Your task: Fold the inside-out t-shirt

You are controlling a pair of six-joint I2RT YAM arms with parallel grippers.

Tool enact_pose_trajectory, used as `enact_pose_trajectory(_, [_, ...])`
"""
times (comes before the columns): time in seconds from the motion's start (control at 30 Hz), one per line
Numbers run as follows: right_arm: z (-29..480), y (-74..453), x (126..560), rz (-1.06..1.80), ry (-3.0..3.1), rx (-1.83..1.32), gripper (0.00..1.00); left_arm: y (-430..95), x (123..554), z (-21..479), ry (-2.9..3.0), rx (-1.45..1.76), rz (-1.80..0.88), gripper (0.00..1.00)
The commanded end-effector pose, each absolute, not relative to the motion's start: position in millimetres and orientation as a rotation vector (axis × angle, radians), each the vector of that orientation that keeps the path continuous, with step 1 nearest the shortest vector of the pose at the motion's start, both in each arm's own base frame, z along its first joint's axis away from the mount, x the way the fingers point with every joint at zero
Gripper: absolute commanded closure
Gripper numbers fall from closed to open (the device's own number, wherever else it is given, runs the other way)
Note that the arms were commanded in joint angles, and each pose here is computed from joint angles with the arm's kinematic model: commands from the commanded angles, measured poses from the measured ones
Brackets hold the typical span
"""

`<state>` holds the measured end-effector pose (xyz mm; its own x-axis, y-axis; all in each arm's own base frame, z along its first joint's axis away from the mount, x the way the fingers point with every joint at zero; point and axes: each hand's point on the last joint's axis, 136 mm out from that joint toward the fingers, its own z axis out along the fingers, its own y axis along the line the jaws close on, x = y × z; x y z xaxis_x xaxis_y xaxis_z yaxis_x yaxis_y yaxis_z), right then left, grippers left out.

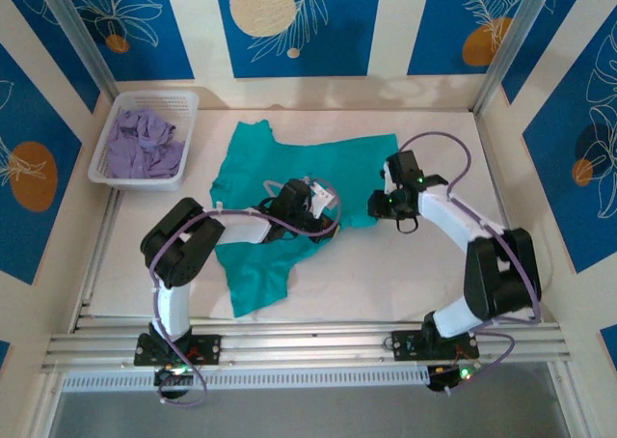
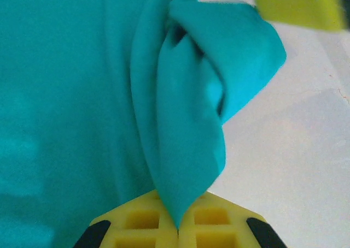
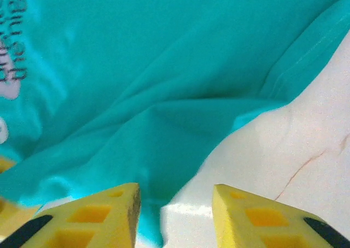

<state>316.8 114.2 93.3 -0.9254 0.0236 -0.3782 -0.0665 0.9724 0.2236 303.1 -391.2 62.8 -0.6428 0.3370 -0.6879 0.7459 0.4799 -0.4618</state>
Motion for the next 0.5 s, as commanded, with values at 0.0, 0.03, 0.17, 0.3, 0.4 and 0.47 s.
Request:
enact_pose_trajectory(0.0, [106,133,304,0.409,2.672,-0.091,0.55,-392,302,54,2.258,0.876,-1.087,1.0])
enact_pose_trajectory(0.03, [106,138,301,0.419,2.665,-0.097,0.54,-392,302,54,2.256,0.875,-1.089,1.0])
enact_pose_trajectory(0.17, [100,152,299,0.378,2.658,-0.128,0.52,-392,303,54,2.257,0.868,-1.089,1.0])
enact_pose_trajectory(0.3, [91,163,294,0.392,2.675,-0.097,0.53,-393,304,54,2.256,0.864,-1.093,1.0])
enact_pose_trajectory(0.4, [85,163,285,0.424,2.703,-0.023,0.53,-393,304,53,2.261,0.86,-1.094,1.0])
enact_pose_trajectory(0.47, [78,162,279,0.449,2.72,0.049,0.54,-393,304,52,2.259,0.855,-1.101,1.0])
